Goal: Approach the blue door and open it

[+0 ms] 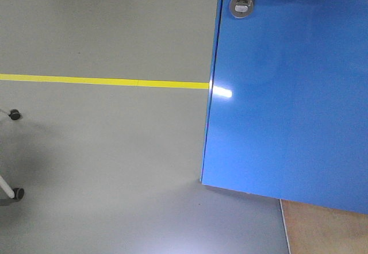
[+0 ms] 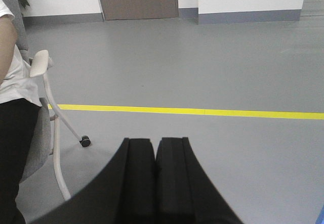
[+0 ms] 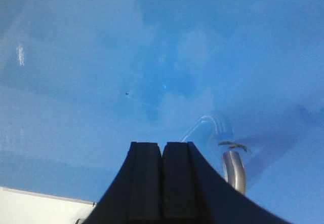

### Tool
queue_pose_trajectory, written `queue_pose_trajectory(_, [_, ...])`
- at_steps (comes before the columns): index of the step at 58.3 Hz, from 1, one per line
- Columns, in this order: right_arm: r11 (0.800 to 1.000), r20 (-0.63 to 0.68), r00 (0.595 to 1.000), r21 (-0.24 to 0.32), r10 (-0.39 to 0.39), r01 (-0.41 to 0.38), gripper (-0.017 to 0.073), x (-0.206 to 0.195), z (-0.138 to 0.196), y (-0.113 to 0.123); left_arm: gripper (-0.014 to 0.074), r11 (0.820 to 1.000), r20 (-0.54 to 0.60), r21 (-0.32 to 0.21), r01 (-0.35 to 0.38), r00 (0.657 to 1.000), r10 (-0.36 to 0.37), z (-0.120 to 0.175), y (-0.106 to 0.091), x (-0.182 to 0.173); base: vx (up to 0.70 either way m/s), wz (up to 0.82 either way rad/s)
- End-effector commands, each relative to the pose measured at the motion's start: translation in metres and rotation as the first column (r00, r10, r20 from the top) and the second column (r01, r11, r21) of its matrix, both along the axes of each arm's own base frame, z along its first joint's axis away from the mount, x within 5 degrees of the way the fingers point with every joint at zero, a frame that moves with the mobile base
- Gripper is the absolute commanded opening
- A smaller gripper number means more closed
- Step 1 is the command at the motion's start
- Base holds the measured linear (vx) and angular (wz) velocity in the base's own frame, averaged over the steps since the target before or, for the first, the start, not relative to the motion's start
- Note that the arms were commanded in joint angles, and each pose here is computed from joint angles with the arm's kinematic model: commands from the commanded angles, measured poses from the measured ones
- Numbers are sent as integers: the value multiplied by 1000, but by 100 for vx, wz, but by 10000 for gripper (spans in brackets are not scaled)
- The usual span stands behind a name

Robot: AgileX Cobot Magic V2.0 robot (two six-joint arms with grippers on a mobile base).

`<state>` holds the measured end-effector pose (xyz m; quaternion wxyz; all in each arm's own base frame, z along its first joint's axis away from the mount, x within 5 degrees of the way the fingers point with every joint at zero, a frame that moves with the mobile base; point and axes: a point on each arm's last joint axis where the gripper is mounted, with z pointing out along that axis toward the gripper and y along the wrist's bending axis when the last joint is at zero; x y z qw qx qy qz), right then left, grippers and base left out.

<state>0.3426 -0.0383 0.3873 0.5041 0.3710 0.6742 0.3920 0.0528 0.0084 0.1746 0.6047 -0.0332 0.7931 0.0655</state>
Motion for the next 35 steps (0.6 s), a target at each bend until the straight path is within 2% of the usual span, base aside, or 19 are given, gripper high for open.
queue_pose_trajectory(1, [1000, 71, 997, -3, -16, 16, 2, -8, 22, 0, 70, 1000, 97, 7, 9, 995, -9, 7, -1, 1, 0, 0])
queue_pose_trajectory(24, [1000, 69, 997, -4, -16, 16, 2, -8, 21, 0, 70, 1000, 97, 7, 9, 995, -9, 7, -1, 1, 0, 0])
queue_pose_trajectory(29, [998, 88, 996, -57, -25, 30, 2, -14, 28, 1, 70, 1000, 97, 7, 9, 995, -9, 7, -1, 1, 0, 0])
queue_pose_trajectory(35, [979, 126, 992, -197, -19, 43, 2, -29, 39, 13, 70, 1000, 97, 7, 9, 995, -9, 7, -1, 1, 0, 0])
